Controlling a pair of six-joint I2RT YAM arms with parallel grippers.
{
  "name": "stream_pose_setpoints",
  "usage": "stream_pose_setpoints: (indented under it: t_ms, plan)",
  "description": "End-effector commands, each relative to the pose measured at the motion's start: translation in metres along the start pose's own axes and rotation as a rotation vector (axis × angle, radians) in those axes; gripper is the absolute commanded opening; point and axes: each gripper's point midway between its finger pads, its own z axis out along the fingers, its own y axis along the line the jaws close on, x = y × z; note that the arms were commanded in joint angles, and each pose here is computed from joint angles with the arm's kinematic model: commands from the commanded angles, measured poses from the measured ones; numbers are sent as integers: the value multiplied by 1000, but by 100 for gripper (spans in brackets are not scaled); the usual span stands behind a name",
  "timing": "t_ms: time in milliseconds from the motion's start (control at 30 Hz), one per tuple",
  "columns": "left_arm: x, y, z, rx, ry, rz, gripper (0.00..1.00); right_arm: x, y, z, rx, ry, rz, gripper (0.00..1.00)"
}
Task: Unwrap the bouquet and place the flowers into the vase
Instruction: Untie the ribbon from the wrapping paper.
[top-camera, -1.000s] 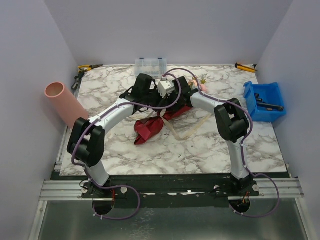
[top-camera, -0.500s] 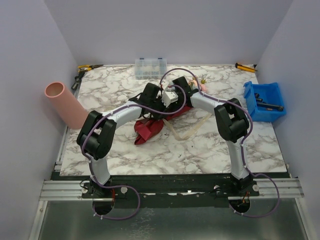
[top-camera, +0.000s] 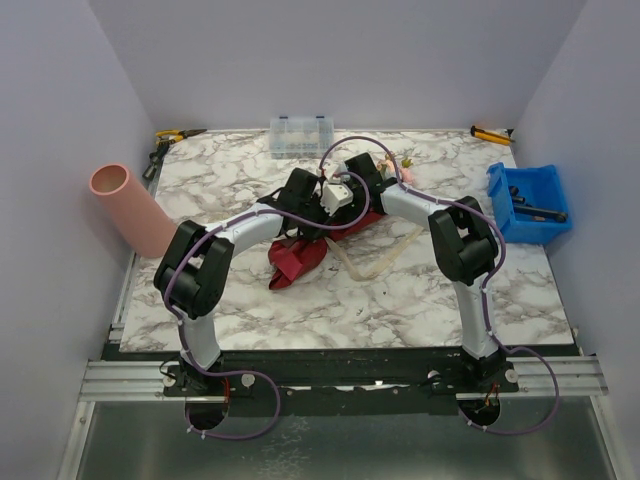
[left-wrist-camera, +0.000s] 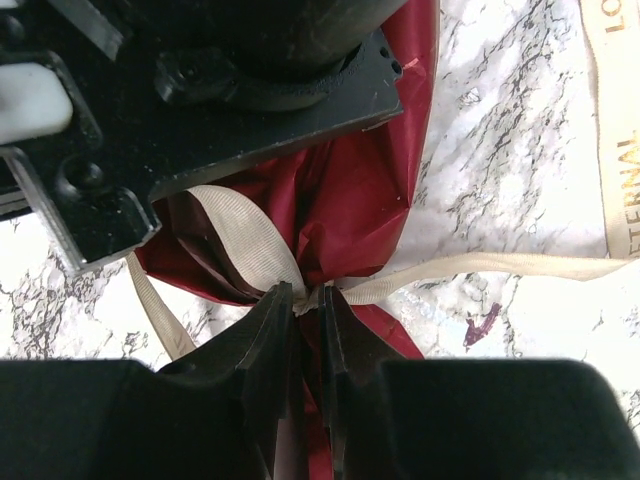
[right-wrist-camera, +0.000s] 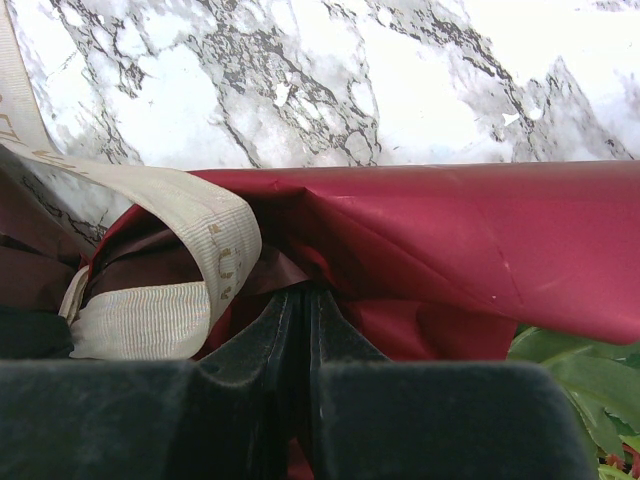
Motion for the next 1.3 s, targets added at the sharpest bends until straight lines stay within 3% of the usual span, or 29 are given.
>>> stream_pose_setpoints:
  t_ms: [0, 300, 633, 1033, 1267]
  plan:
    - [9, 1, -1, -21, 31, -14, 23, 164, 40, 15, -87, 487, 112, 10]
    - [18, 2, 3, -24, 58, -16, 23, 164, 40, 15, -87, 487, 112, 10]
    - [24, 1, 4, -19, 73, -13, 31, 165, 40, 15, -88, 489, 114, 10]
    - [-14, 2, -4, -8, -13, -20, 0, 164, 40, 16, -87, 489, 112, 10]
    - [-53, -14, -25, 69, -125, -20, 0, 164, 39, 16, -87, 489, 114, 10]
